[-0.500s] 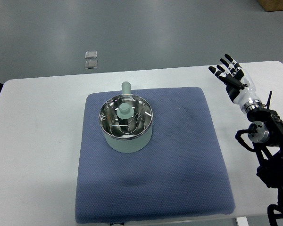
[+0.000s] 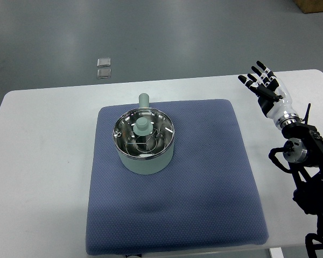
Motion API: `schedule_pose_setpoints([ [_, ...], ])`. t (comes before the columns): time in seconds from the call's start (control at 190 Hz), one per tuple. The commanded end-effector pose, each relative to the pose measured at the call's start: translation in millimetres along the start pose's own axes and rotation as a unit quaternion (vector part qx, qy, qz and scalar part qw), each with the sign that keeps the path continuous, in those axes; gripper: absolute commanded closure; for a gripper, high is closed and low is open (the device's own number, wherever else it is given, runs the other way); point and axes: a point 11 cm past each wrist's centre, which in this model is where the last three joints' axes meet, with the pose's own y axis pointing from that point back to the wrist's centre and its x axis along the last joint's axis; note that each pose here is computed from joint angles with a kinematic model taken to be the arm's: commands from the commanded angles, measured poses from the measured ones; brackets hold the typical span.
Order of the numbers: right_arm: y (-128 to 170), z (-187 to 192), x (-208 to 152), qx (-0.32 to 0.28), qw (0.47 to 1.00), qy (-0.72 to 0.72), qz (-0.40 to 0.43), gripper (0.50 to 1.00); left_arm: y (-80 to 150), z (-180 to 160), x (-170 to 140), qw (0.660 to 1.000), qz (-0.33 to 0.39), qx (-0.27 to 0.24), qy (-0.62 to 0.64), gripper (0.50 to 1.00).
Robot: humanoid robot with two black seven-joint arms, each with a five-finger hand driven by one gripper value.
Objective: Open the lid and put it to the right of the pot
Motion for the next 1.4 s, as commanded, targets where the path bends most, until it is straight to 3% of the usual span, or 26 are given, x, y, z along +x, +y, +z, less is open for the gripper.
schedule_pose_setpoints([
  [0.0,-1,-1,0,0.001,1.000,0.001,0.000,0.572,0,0,0,1.000,0.000,0.000,0.000,0.500],
  [1.395,-11,-28,0,0.019,0.999,0.030,-0.028,0.572,0,0,0,1.000,0.000,0.000,0.000,0.500],
])
